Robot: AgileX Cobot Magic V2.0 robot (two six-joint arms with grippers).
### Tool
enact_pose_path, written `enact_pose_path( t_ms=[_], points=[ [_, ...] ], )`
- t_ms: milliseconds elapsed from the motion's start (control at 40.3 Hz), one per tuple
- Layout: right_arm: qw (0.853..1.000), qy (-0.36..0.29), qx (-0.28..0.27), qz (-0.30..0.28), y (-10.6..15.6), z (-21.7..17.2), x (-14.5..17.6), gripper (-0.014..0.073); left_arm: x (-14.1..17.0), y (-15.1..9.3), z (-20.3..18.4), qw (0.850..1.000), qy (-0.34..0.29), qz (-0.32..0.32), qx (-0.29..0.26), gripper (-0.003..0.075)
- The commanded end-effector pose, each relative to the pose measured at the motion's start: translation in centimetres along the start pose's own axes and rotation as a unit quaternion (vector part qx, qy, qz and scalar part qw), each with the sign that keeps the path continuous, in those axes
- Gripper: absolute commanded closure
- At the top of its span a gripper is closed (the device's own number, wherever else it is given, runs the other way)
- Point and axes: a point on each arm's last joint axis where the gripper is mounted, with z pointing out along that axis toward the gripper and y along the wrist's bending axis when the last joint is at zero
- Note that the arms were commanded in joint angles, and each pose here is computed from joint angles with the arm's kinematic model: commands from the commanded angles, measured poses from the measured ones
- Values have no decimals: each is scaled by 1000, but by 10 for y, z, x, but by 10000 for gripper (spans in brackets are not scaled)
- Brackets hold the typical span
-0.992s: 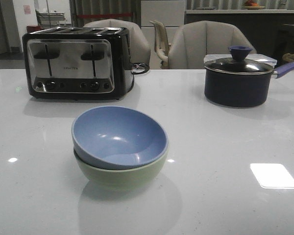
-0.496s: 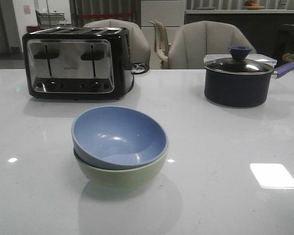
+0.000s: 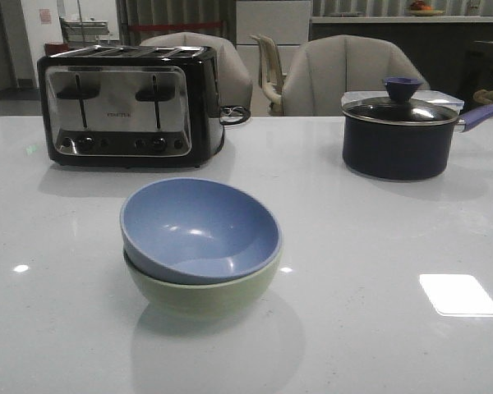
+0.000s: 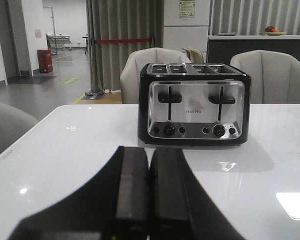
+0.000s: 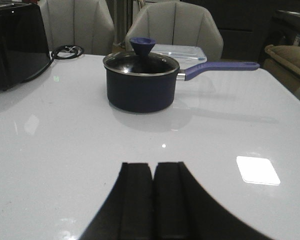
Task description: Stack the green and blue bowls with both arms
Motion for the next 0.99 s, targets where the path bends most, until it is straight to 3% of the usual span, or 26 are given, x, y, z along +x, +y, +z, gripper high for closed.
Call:
enact_pose_path(
  t_ms=[0, 967],
  points=[
    [997, -77, 10, -7, -1, -2, -12, 560, -3, 0, -2, 999, -45, -7, 5, 619],
    [990, -139, 9, 20, -2, -5, -23, 560, -3, 0, -2, 999, -45, -7, 5, 619]
  ],
)
